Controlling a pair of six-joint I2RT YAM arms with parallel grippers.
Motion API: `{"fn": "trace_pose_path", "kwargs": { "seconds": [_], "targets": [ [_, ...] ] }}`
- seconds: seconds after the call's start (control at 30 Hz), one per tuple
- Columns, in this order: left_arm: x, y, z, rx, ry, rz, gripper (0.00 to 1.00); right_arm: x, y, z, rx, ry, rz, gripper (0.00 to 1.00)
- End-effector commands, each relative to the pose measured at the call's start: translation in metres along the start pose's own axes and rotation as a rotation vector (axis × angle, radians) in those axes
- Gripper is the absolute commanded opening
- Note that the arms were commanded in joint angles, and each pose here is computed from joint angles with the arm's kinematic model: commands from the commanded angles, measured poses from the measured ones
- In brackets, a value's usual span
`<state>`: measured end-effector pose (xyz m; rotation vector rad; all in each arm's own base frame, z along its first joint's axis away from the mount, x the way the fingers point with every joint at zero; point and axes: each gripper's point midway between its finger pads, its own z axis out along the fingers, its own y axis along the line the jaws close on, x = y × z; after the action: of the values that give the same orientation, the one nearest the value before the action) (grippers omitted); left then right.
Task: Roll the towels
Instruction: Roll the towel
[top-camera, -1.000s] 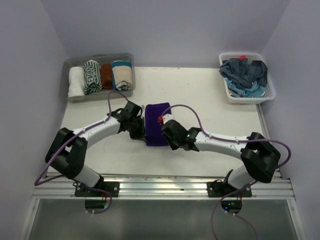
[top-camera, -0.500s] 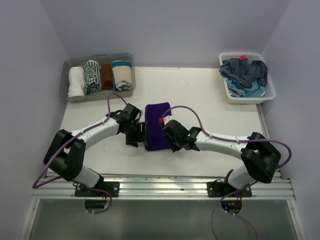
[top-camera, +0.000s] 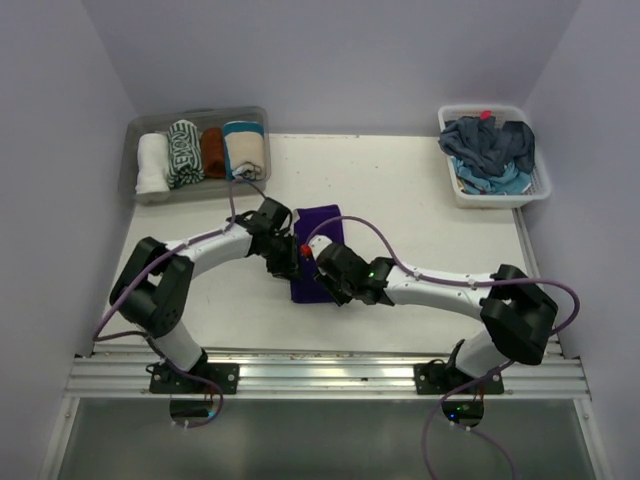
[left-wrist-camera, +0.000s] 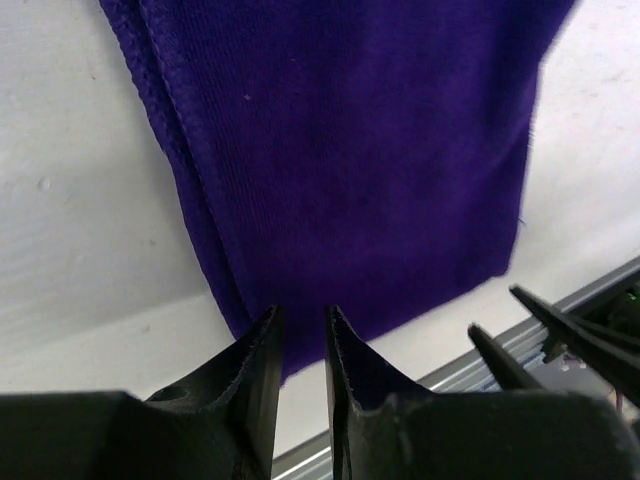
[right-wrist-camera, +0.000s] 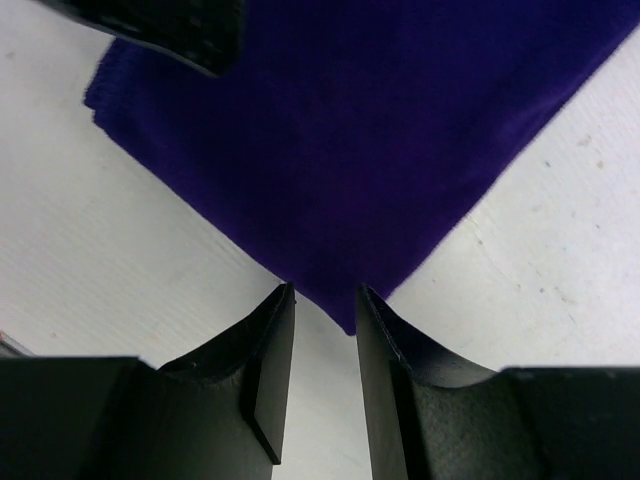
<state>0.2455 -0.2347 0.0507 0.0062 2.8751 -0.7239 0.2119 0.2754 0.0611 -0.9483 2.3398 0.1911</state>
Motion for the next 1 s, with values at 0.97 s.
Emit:
{"fn": "trace_pose_path", "kwargs": {
  "seconds": [0.97],
  "targets": [
    [-0.024, 0.001, 0.006, 0.039, -0.014, 0.004, 0.32, -0.011, 0.022, 0.027, 0.023, -0.049, -0.154, 0.00]
  ]
}}
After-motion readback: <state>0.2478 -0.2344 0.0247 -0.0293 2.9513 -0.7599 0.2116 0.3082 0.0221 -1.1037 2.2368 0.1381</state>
